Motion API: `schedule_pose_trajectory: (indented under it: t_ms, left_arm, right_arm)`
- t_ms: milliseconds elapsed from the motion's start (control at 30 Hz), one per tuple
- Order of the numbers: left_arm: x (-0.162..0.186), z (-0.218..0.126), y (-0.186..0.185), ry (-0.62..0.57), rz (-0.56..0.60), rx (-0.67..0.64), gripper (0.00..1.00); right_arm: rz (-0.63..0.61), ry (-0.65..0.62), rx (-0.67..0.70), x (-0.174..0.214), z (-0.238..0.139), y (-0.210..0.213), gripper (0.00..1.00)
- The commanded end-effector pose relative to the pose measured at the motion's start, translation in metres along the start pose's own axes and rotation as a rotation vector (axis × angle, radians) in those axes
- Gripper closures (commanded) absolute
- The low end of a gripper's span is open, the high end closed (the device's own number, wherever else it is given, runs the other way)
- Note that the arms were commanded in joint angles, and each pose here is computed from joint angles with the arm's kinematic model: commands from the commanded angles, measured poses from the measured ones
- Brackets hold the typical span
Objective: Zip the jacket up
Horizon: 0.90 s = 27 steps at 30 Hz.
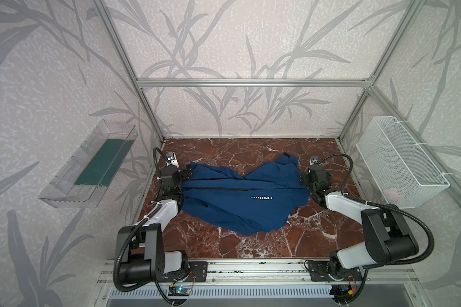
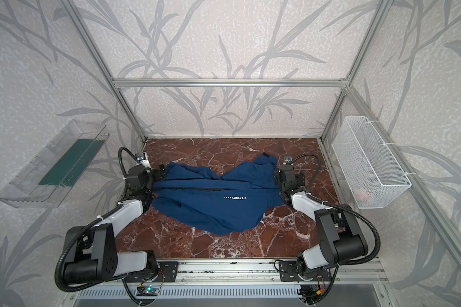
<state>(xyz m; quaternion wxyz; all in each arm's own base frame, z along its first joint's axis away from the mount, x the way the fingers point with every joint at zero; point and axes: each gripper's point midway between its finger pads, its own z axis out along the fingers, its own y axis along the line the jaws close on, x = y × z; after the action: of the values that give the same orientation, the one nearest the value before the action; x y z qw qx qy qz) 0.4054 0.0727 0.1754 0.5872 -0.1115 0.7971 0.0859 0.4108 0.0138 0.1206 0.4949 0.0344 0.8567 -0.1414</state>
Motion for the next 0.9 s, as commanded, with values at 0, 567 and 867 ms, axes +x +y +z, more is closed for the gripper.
schedule_pose_trajectory:
  t_ms: [0, 567, 867]
  left_arm:
    - [0.001, -0.002, -0.004, -0.016, -0.028, 0.028, 0.01]
    - [0.063, -0.009, -0.014, -0.032, -0.048, 0.116, 0.01]
    - [0.078, -0.022, -0.014, -0.134, -0.059, 0.126, 0.01]
  right_arm:
    - [0.027, -0.064, -0.042, -0.025, 0.001, 0.004, 0.01]
    - [-0.033, -0.024, -0.090, 0.008, -0.009, 0.003, 0.01]
    - [-0.019, -0.272, -0.149, 0.030, -0.017, 0.010, 0.01]
